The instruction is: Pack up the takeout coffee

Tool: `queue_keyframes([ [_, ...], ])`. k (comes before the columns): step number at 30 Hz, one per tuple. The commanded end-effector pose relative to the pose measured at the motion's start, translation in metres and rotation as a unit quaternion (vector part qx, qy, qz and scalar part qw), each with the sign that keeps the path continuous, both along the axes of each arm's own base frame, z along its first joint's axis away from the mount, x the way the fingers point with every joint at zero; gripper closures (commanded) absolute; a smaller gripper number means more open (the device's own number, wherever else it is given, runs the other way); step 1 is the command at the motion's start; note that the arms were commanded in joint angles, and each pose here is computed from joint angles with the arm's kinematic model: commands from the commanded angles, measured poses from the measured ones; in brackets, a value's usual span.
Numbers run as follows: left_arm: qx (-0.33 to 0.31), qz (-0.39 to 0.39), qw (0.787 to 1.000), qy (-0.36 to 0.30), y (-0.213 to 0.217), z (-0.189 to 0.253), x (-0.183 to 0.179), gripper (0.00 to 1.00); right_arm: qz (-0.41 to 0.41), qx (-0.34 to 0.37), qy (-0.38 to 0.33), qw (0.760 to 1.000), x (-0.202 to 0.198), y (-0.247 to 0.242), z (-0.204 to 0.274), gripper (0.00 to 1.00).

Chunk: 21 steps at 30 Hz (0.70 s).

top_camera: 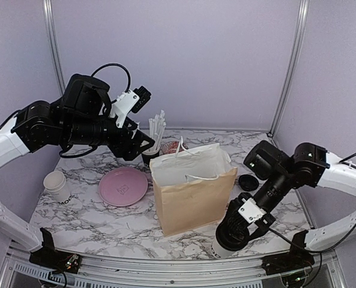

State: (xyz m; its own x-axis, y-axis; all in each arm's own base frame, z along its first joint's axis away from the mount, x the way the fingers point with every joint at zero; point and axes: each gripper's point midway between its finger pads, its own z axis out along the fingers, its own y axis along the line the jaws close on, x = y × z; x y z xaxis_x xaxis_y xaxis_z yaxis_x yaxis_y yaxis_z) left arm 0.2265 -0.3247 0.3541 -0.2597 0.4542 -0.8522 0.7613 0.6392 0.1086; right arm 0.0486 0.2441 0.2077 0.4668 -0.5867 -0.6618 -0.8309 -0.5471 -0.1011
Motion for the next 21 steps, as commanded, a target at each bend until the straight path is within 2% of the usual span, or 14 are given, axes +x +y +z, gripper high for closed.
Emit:
queue_keyframes([
  [1,-0.002,0.008,1.000,-0.014,0.016,0.019,-0.006,0.23,0.016,0.016,-0.046,0.999,-0.007,0.050,-0.006,0.36],
  [8,0.000,-0.008,1.000,-0.014,0.022,0.022,-0.021,0.22,-0.011,0.023,-0.091,0.995,0.027,0.104,-0.020,0.37],
  [21,0.031,-0.028,0.999,0.007,0.039,-0.014,-0.050,0.22,-0.100,0.007,-0.105,0.989,0.088,0.145,-0.040,0.41],
])
